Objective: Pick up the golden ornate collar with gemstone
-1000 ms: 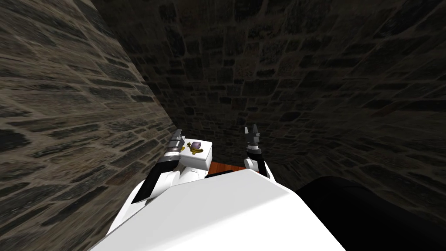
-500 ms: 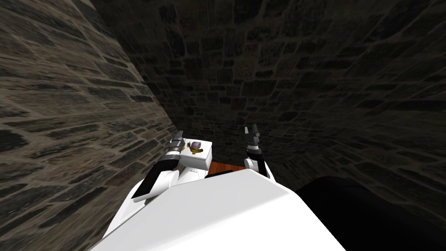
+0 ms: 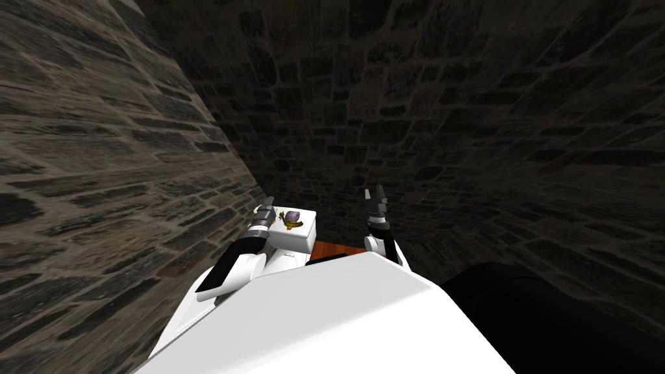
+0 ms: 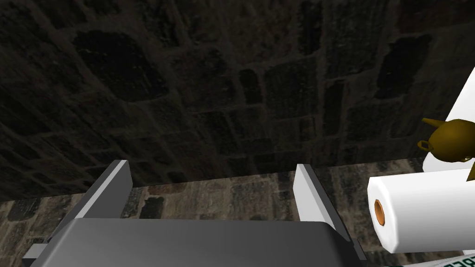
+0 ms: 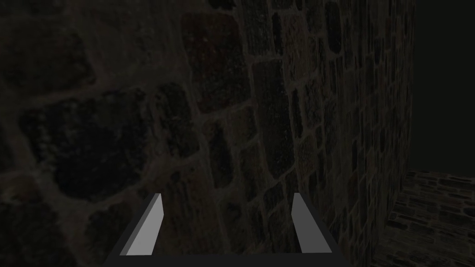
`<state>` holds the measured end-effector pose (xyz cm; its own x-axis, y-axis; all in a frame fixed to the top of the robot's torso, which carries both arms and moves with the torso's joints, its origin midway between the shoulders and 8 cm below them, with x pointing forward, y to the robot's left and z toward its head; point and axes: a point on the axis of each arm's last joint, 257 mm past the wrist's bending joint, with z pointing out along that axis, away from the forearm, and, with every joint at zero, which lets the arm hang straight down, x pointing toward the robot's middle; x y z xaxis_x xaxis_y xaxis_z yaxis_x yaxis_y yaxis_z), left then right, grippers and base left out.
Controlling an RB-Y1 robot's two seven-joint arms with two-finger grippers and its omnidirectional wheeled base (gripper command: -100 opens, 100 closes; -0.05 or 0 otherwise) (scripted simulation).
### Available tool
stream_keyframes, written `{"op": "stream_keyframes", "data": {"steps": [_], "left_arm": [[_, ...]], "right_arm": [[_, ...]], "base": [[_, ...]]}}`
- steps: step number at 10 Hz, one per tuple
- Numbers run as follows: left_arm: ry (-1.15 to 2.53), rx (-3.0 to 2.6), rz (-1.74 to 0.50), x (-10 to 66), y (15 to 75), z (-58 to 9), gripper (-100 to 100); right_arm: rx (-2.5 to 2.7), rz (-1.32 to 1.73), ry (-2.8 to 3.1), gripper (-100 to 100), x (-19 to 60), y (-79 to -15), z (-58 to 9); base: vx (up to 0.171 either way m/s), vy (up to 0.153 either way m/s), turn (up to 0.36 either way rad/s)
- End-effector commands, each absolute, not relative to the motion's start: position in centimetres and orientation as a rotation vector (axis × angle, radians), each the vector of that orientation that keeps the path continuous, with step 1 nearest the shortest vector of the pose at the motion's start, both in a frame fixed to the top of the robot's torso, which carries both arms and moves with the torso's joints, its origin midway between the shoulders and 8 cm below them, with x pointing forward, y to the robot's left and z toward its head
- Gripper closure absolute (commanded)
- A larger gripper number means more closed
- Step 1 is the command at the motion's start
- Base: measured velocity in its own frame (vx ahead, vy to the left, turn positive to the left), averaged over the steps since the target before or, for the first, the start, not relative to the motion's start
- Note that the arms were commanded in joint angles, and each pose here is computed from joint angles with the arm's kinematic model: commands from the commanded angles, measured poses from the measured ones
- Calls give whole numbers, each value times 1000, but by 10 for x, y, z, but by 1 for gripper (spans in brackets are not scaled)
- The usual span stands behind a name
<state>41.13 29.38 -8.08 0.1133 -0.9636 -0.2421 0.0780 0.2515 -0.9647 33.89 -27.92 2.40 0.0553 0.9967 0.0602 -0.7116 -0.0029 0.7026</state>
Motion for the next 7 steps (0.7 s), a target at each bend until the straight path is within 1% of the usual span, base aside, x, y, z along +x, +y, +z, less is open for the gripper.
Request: {"op": "stream_keyframes", "data": {"steps": [1,3,5,7], "left_arm": [[1202,-1041,-981,413,297,-89,-100],[1213,-1053,-974,413,297,-93,-100],[1238,-1087,-961,413,300,-101,-100],[1250,-1099,-953,413,301,-106,-100]], "right_arm": [[668,1454,545,0,339,-279,24],[668,1454,545,0,339,-279,24],[668,1454,545,0,339,-279,24],[668,1454,545,0,339,-279,24]], "base": [[-15,11,-32],[-8,8,-27],[9,-11,37],[-10,10,-33]]}}
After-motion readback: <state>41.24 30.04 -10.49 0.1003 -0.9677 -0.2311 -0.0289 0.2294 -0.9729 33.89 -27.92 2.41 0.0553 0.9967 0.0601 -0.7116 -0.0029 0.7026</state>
